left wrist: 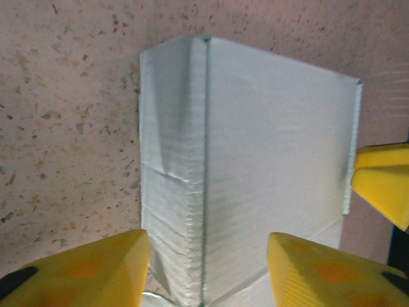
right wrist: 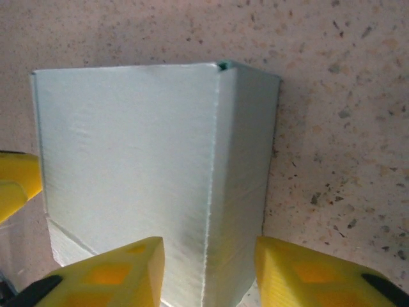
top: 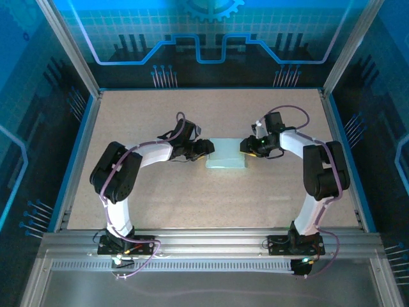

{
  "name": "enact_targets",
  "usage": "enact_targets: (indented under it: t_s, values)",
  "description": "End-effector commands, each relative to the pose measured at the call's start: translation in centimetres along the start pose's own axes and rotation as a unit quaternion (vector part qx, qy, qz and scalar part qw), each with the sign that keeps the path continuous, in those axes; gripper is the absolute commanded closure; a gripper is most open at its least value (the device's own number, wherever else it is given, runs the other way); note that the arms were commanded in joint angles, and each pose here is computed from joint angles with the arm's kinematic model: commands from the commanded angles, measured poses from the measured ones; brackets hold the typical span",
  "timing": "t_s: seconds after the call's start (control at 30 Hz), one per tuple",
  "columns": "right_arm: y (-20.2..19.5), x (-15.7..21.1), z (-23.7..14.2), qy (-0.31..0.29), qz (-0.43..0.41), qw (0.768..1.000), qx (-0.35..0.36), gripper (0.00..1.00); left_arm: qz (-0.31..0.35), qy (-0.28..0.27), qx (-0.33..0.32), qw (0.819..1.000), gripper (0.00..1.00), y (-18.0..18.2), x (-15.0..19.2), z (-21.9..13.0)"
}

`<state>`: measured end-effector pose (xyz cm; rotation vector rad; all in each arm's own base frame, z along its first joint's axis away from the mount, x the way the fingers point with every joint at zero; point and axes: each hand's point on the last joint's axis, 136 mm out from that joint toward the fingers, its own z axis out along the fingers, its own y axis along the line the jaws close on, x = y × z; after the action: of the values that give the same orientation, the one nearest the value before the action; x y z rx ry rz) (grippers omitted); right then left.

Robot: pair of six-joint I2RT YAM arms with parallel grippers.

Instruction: Fold the paper box

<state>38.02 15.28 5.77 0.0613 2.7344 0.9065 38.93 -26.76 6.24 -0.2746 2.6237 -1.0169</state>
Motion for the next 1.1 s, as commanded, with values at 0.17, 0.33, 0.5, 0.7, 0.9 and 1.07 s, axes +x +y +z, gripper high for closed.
enact_targets:
  t_s: [0.17, 0.33, 0.5, 0.7, 0.9, 1.07]
  values:
    - [1.1, -0.8, -2.4, -0.027, 0.009, 0.999, -0.026, 0.50, 0.012, -0.009, 0.008, 1.000, 0.53, -0.1, -1.8, -0.3]
    - [1.1, -0.7, -2.5, -0.028, 0.011, 0.999, -0.025, 0.49, 0.009, 0.003, 0.011, 1.000, 0.59, 0.2, -1.5, 0.5]
    - [1.0, -0.6, -2.5, -0.027, 0.012, 0.999, -0.026, 0.48, 0.004, 0.014, 0.005, 1.000, 0.62, 1.0, -1.1, 1.2]
    - [0.9, -0.5, -2.4, -0.027, 0.017, 0.999, -0.029, 0.47, 0.001, 0.015, 0.005, 1.000, 0.72, 1.3, -0.8, 1.1]
    - [0.6, -0.4, -1.9, -0.030, 0.032, 0.998, -0.041, 0.34, -0.004, 0.016, 0.009, 1.000, 0.78, 1.9, -0.7, 0.9]
    - [0.7, -0.3, -1.6, -0.025, 0.038, 0.997, -0.056, 0.26, -0.014, 0.016, 0.022, 1.000, 0.83, 2.1, -0.7, 0.8]
